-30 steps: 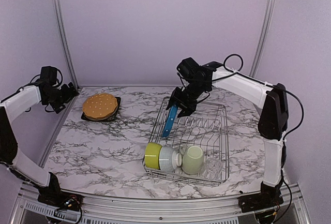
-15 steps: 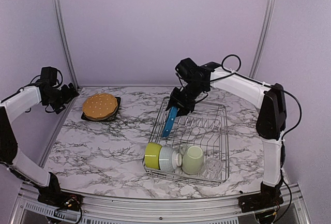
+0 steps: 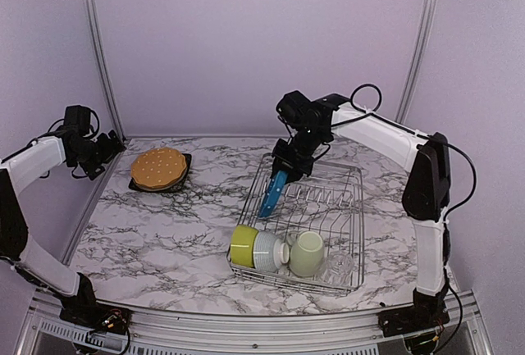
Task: Unload the mixed dishes from the dish rack
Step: Grab the plate from the dish rack.
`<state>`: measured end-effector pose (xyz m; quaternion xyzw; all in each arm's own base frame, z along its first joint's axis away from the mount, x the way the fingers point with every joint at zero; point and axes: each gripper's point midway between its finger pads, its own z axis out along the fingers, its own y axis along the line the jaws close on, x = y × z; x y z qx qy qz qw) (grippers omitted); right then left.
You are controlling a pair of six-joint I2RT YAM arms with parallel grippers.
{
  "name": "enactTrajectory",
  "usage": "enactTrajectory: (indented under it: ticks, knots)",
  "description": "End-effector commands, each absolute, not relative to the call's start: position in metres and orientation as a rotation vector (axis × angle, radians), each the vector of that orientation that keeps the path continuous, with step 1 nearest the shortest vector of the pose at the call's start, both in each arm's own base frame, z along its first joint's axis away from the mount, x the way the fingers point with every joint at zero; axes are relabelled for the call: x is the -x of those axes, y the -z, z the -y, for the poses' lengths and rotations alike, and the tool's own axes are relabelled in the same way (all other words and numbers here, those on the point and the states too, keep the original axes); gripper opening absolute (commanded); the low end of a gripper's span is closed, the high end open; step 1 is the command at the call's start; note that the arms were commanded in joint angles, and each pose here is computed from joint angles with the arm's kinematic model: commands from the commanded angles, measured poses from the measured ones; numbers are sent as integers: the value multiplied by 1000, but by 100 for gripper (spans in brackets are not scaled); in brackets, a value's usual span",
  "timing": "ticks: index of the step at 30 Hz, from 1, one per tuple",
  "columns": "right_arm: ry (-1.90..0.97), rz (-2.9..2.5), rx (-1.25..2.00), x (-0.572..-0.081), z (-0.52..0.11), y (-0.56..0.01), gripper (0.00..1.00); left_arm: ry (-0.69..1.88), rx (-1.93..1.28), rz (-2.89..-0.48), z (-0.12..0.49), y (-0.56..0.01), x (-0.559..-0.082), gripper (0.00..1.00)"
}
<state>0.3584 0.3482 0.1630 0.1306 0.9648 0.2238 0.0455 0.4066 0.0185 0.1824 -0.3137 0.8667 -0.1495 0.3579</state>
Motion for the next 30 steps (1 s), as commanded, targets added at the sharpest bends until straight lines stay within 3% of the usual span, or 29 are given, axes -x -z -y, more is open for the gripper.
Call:
enactTrajectory:
  ticks: [1, 4, 30]
  knots:
    - [-807, -2862, -380, -366, -361, -204, 23, 398, 811, -2219, -19, -183, -410, 99]
    - [-812, -2847, -369, -367, -361, -210, 19, 405, 817, -2216, -19, -183, -411, 99]
    - [-888, -2738, -297, -376, -366, -261, 12, 424, 831, -2221, -17, -177, -419, 99]
